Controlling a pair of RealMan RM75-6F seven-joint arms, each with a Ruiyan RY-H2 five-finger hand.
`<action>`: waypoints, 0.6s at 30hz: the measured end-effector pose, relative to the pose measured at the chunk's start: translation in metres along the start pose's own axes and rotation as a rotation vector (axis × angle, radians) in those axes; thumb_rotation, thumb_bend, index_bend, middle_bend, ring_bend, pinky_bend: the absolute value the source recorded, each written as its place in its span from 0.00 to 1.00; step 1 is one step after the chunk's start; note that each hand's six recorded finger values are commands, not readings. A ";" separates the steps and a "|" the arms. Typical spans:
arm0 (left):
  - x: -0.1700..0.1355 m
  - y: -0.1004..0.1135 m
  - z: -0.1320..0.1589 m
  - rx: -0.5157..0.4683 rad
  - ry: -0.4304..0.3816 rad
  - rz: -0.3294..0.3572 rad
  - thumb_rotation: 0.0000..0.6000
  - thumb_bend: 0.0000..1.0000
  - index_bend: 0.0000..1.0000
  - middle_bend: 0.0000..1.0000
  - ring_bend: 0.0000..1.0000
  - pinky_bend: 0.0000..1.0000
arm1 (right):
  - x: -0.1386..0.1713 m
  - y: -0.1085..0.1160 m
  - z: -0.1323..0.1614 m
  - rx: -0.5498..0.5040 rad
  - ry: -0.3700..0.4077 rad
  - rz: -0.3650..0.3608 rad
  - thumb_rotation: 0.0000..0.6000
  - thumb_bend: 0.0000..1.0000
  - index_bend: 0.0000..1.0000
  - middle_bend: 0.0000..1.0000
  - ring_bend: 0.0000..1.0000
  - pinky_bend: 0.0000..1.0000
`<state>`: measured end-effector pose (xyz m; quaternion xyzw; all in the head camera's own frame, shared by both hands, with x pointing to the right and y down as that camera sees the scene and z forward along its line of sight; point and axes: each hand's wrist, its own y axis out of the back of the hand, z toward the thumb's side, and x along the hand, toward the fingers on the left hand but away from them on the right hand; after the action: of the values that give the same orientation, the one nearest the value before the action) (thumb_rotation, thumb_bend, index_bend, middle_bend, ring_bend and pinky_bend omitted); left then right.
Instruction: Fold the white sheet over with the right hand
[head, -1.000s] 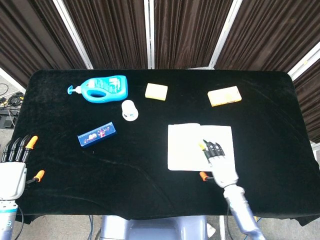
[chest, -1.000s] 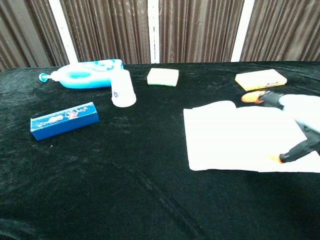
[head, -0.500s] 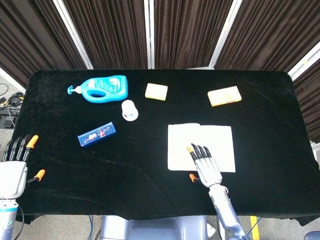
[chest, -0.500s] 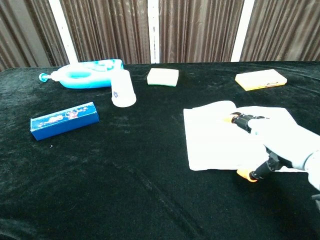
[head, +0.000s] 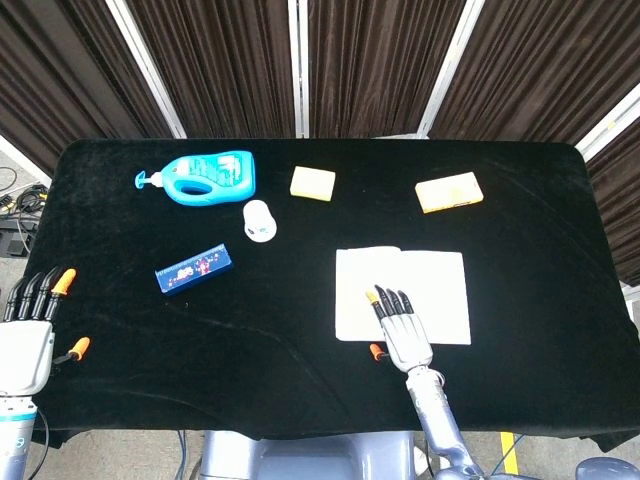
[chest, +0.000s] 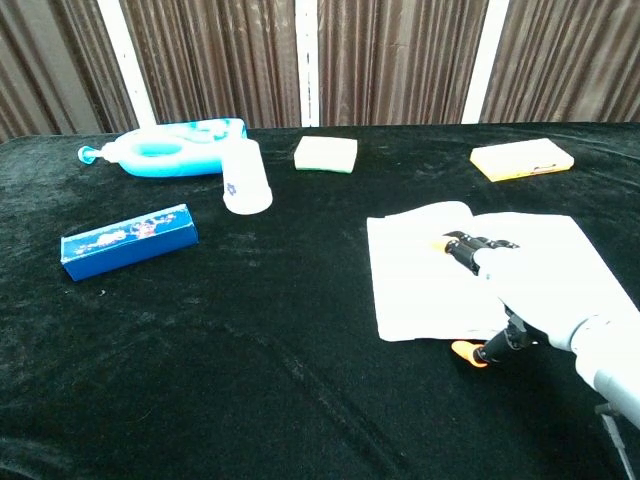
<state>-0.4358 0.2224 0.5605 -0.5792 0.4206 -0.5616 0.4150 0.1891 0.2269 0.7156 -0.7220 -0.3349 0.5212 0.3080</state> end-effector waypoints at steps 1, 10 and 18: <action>0.000 0.000 0.000 -0.001 0.001 0.001 1.00 0.21 0.00 0.00 0.00 0.00 | -0.001 -0.001 0.000 0.002 -0.001 -0.001 1.00 0.17 0.00 0.00 0.00 0.00; 0.001 0.001 0.000 -0.007 0.003 0.003 1.00 0.21 0.00 0.00 0.00 0.00 | -0.007 -0.009 -0.001 0.018 -0.013 -0.018 1.00 0.17 0.00 0.00 0.00 0.00; 0.001 0.000 -0.001 -0.005 0.004 0.000 1.00 0.21 0.00 0.00 0.00 0.00 | -0.011 -0.009 -0.004 0.003 -0.024 -0.086 1.00 0.25 0.00 0.00 0.00 0.00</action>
<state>-0.4363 0.2217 0.5609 -0.5793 0.4227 -0.5616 0.4128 0.1891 0.2226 0.7302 -0.7000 -0.3685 0.5168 0.3273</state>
